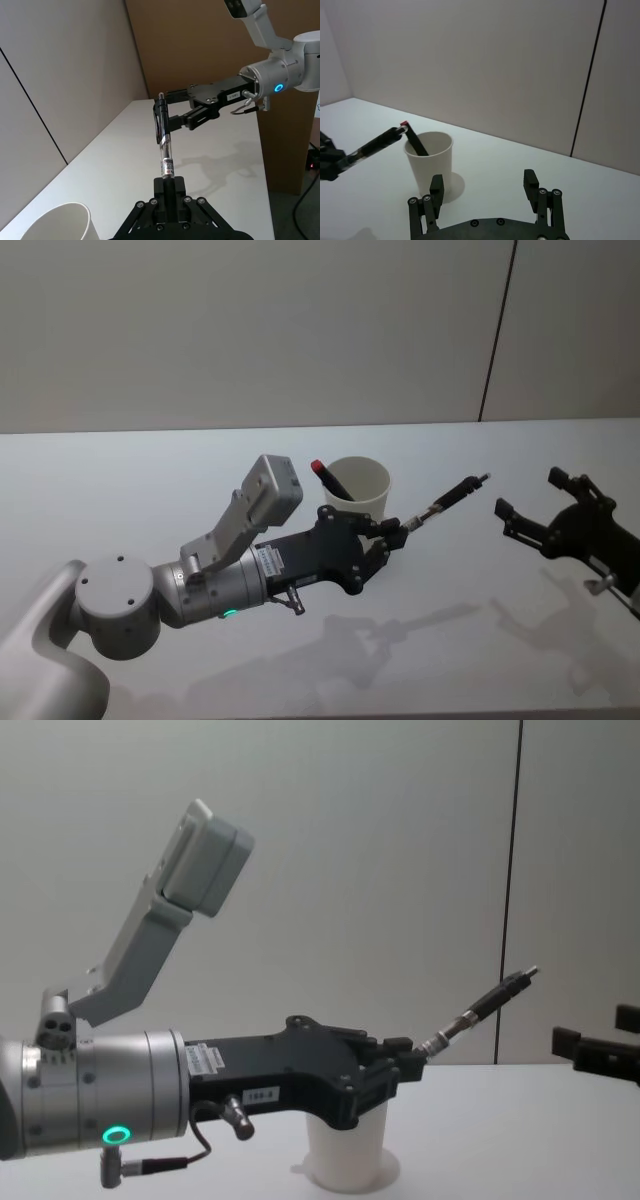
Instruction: Place the pen into the pen holder.
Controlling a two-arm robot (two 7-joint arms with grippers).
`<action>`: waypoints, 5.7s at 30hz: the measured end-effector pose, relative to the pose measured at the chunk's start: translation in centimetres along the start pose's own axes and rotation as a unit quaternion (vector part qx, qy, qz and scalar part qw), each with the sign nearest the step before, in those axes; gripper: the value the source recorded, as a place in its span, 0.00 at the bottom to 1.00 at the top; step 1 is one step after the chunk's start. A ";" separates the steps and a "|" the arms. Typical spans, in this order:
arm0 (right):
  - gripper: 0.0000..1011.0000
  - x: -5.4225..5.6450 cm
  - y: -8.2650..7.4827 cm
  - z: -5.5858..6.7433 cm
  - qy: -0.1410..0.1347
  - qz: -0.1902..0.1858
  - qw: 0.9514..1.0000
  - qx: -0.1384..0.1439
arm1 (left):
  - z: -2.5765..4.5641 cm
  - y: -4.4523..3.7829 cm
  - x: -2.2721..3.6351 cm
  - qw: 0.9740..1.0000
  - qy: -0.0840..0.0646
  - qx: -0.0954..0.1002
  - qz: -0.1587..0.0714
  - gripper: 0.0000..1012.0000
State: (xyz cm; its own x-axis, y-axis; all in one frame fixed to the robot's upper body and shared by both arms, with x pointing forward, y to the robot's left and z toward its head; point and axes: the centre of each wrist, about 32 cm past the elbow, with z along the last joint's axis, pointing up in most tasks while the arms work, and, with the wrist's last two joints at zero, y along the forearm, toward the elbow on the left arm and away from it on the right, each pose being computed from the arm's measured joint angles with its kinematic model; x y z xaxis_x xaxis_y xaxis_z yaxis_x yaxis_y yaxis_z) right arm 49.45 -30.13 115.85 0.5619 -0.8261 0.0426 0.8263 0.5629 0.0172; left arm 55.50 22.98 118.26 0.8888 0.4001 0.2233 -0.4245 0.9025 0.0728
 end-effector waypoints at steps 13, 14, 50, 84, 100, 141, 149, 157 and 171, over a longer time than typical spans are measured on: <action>0.99 0.4 -1.7 -0.4 0.046 0.064 0.997 0.005 | 0.01 0.00 0.01 1.000 0.000 0.000 0.000 0.13; 0.99 0.5 -1.8 -0.5 0.050 0.067 0.997 0.005 | 0.01 0.00 0.01 1.000 0.000 0.000 0.000 0.13; 0.99 -1.3 -0.9 0.2 0.215 0.129 0.968 0.025 | 0.01 0.00 0.01 1.000 0.000 0.000 0.000 0.13; 0.99 -4.4 1.5 1.3 0.300 0.092 0.949 0.008 | 0.01 0.00 0.01 1.000 0.000 0.000 0.000 0.13; 0.62 -4.7 1.6 1.4 0.322 0.088 0.943 0.018 | 0.01 0.00 0.01 1.000 0.000 0.000 0.000 0.13; 0.13 -4.6 1.7 1.2 0.330 0.097 0.938 0.048 | 0.01 0.00 0.01 1.000 0.000 0.000 0.000 0.86; 0.13 -3.7 2.0 1.5 0.288 0.092 0.952 0.048 | 0.01 0.00 0.01 1.000 0.000 0.000 0.000 0.99; 0.13 -2.2 2.9 2.4 0.246 0.090 0.963 0.056 | 0.01 0.00 0.01 1.000 0.000 0.000 0.000 0.99; 0.13 0.9 5.8 4.2 0.200 0.114 0.971 0.064 | 0.01 0.00 0.01 1.000 0.000 0.000 0.000 0.99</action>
State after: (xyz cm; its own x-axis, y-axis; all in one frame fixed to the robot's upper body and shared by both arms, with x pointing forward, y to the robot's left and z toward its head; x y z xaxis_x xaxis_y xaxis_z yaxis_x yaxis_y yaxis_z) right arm 54.58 -27.51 120.23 0.7203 -0.6094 -0.3315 0.6820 0.7094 0.1778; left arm 55.51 22.99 118.27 0.8890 0.3998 0.2234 -0.4243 0.9026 0.0730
